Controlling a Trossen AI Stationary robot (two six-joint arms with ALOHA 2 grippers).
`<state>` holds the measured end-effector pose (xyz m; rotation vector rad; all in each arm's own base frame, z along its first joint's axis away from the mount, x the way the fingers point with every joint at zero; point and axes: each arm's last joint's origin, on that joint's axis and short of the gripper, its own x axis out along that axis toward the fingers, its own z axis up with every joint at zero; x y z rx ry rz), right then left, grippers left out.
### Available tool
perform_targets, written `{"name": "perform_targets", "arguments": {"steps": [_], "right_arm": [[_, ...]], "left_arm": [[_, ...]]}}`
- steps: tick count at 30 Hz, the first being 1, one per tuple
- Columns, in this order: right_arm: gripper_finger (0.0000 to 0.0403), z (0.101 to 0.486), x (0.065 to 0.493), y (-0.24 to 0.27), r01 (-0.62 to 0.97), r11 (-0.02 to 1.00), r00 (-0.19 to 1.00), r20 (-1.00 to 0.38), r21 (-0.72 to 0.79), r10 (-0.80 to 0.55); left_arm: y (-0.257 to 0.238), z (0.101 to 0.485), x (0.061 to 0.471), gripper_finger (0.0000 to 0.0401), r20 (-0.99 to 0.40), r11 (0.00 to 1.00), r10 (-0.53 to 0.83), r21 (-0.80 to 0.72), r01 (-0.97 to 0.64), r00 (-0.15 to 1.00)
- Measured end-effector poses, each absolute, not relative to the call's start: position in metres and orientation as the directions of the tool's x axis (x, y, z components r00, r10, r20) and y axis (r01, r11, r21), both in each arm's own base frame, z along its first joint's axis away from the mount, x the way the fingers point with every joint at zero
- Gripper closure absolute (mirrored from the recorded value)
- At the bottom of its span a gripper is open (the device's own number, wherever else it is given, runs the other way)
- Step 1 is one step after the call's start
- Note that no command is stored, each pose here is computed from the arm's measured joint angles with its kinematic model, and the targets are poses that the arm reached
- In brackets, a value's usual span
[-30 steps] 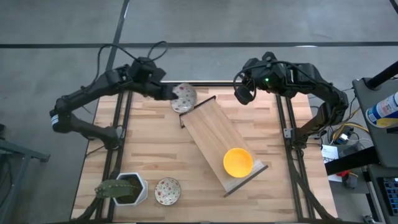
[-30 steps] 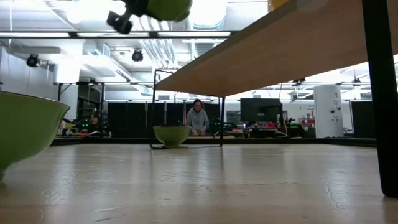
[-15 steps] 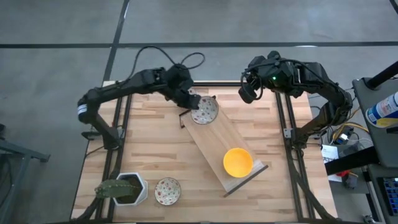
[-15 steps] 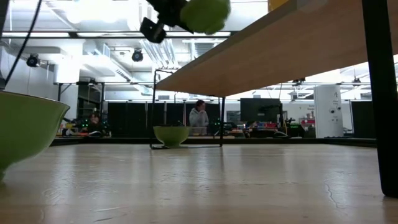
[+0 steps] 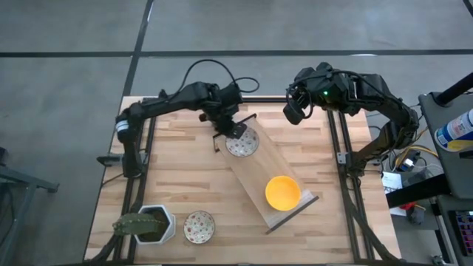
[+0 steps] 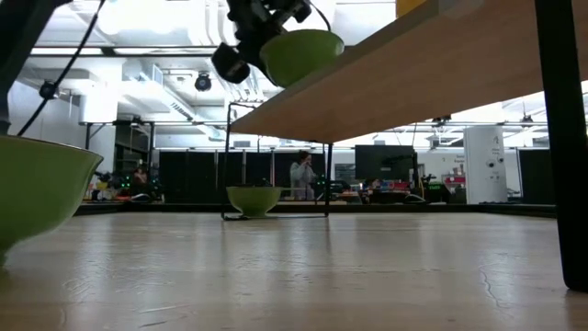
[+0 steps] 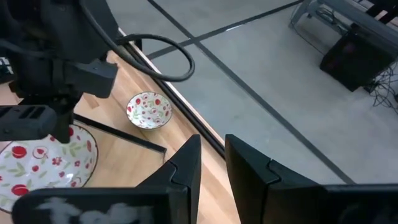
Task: Pick & Place Mini bowls
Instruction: Put the middle left white bowl on the shelf
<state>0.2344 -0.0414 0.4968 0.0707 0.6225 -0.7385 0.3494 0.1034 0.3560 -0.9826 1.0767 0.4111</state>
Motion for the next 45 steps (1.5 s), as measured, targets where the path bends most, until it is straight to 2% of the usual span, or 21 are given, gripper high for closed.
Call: {"name": "perform_targets", "arguments": {"steps": [7, 15, 45], "right_arm": [[0.0339, 0.497, 0.234, -0.041, 0.649, 0.746, 0.569, -0.554, -0.152, -0.608], [0.0338, 0.497, 0.234, -0.041, 0.650, 0.745, 0.568, -0.554, -0.152, -0.608], [0.0344, 0.497, 0.234, -0.041, 0.650, 0.745, 0.567, -0.554, -0.152, -0.609]], "left_arm": [[0.112, 0.355, 0.368, 0.0397, -0.888, 0.557, -0.138, -0.436, -0.707, 0.439], [0.116, 0.341, 0.373, 0.0397, -0.922, 0.592, -0.121, -0.365, -0.718, 0.369], [0.114, 0.339, 0.377, 0.0394, -0.909, 0.632, -0.136, -0.386, -0.672, 0.394]]}}
